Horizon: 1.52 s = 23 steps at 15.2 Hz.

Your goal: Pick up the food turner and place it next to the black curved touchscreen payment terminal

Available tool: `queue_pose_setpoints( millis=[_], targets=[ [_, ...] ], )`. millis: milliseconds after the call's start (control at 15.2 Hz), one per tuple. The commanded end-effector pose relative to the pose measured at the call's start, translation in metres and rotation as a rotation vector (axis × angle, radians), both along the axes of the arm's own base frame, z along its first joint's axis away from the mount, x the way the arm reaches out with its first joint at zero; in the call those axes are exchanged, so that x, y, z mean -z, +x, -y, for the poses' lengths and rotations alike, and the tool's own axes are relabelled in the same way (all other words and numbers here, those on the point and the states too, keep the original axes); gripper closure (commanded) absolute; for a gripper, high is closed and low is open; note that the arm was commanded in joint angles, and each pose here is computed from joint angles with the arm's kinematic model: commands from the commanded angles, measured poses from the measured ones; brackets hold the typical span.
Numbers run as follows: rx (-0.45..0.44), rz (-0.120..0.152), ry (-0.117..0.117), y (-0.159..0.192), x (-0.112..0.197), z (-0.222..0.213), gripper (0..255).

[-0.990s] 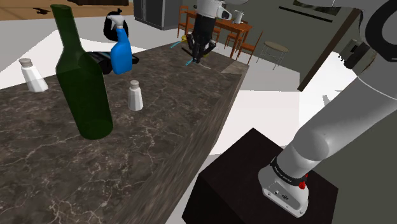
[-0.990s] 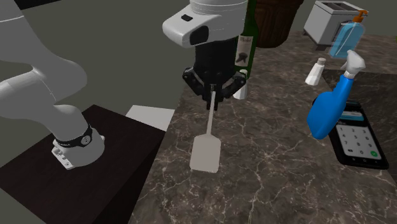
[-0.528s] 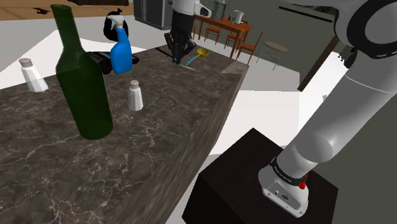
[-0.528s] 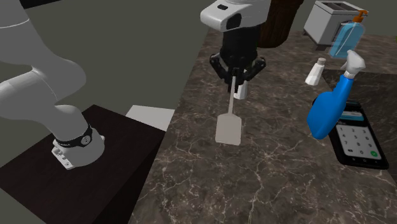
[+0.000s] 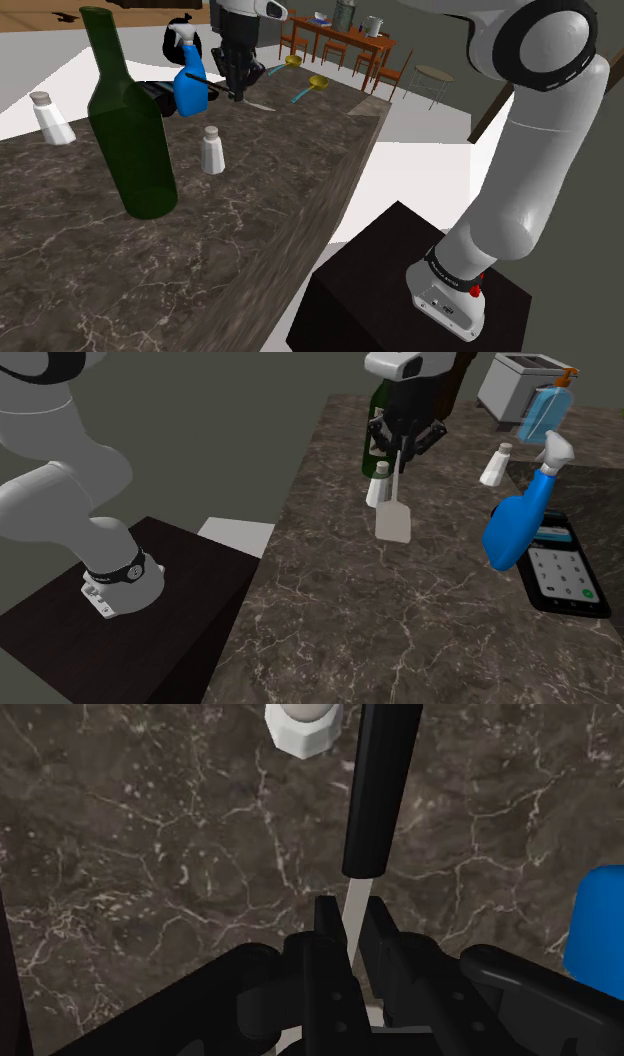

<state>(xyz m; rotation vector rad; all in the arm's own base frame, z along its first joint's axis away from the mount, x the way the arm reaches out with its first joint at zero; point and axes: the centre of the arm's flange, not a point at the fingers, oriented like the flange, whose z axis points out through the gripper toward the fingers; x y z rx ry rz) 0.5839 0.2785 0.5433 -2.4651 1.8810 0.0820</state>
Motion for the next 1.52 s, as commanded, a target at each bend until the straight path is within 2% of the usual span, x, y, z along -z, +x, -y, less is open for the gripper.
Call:
queue_pose_setpoints(
  millis=[0, 528, 1452],
  targets=[
    [0.003, 0.000, 0.000, 0.008, 0.001, -0.026, 255],
    [0.003, 0.000, 0.000, 0.034, 0.001, -0.121, 255],
    [0.003, 0.000, 0.000, 0.034, 0.074, -0.121, 255]
  ],
)
